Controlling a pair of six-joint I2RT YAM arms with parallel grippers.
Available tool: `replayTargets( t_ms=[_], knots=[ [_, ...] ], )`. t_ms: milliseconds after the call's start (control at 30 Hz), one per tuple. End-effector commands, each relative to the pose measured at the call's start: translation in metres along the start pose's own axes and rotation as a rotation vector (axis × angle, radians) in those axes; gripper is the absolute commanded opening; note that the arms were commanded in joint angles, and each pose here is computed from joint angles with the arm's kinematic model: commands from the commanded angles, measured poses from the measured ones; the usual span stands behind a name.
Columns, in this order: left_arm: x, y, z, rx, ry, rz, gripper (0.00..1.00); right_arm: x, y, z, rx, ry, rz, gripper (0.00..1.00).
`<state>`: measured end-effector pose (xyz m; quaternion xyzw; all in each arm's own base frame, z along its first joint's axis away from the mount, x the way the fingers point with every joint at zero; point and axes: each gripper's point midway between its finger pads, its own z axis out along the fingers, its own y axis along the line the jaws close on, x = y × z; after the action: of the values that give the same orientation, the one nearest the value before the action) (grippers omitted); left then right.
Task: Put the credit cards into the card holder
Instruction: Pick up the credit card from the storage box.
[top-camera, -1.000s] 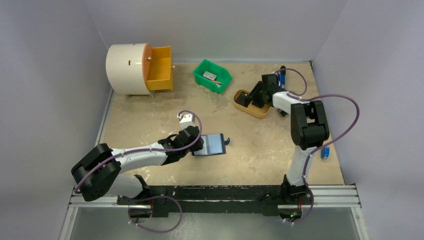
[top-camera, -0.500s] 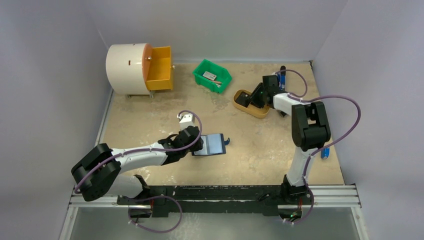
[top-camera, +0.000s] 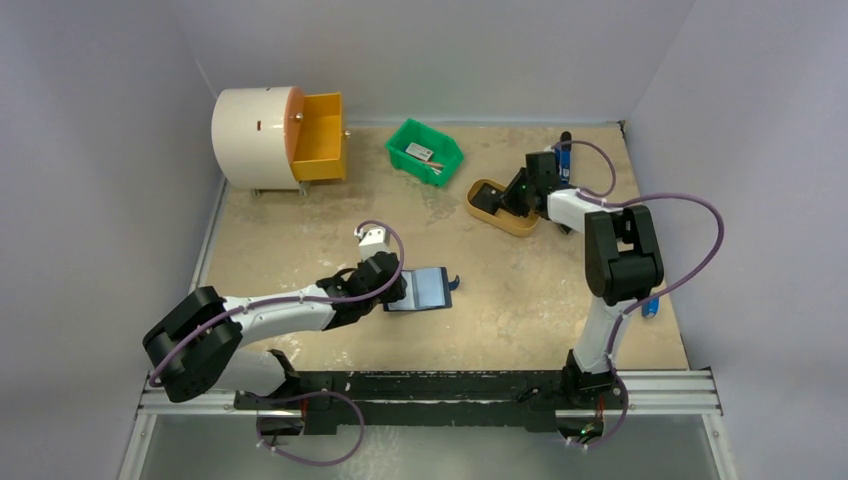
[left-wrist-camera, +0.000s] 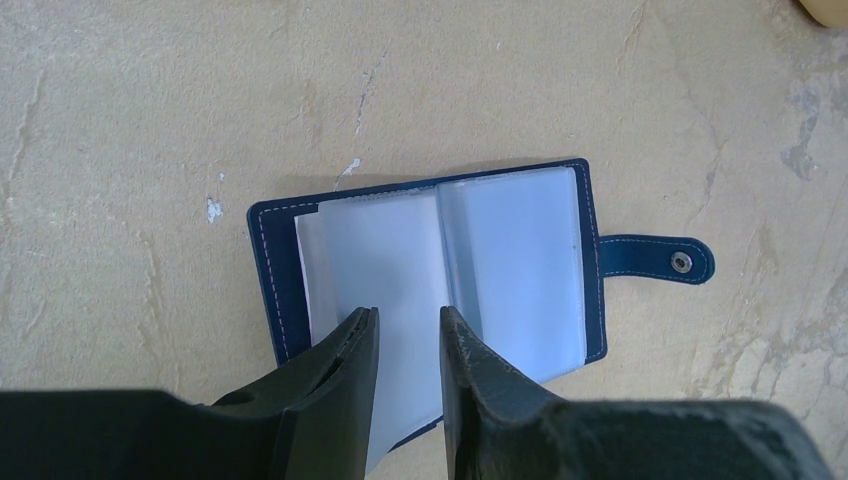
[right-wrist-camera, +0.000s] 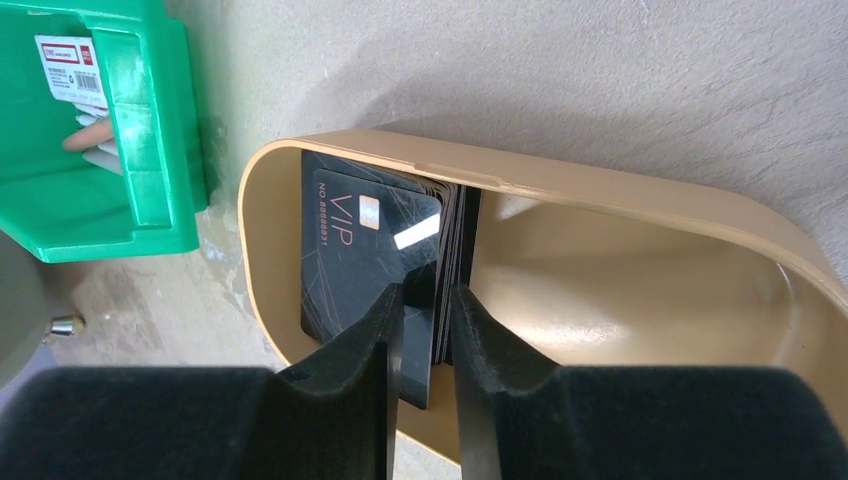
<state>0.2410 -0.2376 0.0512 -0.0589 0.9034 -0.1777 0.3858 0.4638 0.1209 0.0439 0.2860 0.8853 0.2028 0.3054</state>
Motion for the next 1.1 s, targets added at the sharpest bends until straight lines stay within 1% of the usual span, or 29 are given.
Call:
replayTargets(
  t_ms=[0,100,233,467,700,1067],
  knots=[
    [-0.016,-0.015,-0.001,0.024,-0.041,-0.014,0.28,-0.003,0.004,-0.012,-0.014,-0.013,-0.02,0.24],
    [-0.016,-0.015,-0.001,0.025,-0.042,-0.014,0.28,-0.004,0.006,-0.014,-0.02,-0.016,-0.023,0.21],
    [-0.016,-0.015,-0.001,0.024,-0.042,-0.015,0.28,-0.004,0.006,-0.016,-0.02,-0.02,-0.027,0.15],
    [-0.018,-0.015,-0.002,0.022,-0.047,-0.013,0.27,-0.004,0.003,-0.02,-0.016,-0.027,-0.035,0.08],
    [-0.019,-0.015,-0.003,0.022,-0.05,-0.012,0.27,-0.007,0.01,-0.028,-0.039,-0.032,-0.033,0.01],
    [-0.021,-0.015,-0.004,0.025,-0.055,-0.015,0.27,-0.013,0.027,-0.041,-0.085,-0.033,-0.004,0.0]
  ],
)
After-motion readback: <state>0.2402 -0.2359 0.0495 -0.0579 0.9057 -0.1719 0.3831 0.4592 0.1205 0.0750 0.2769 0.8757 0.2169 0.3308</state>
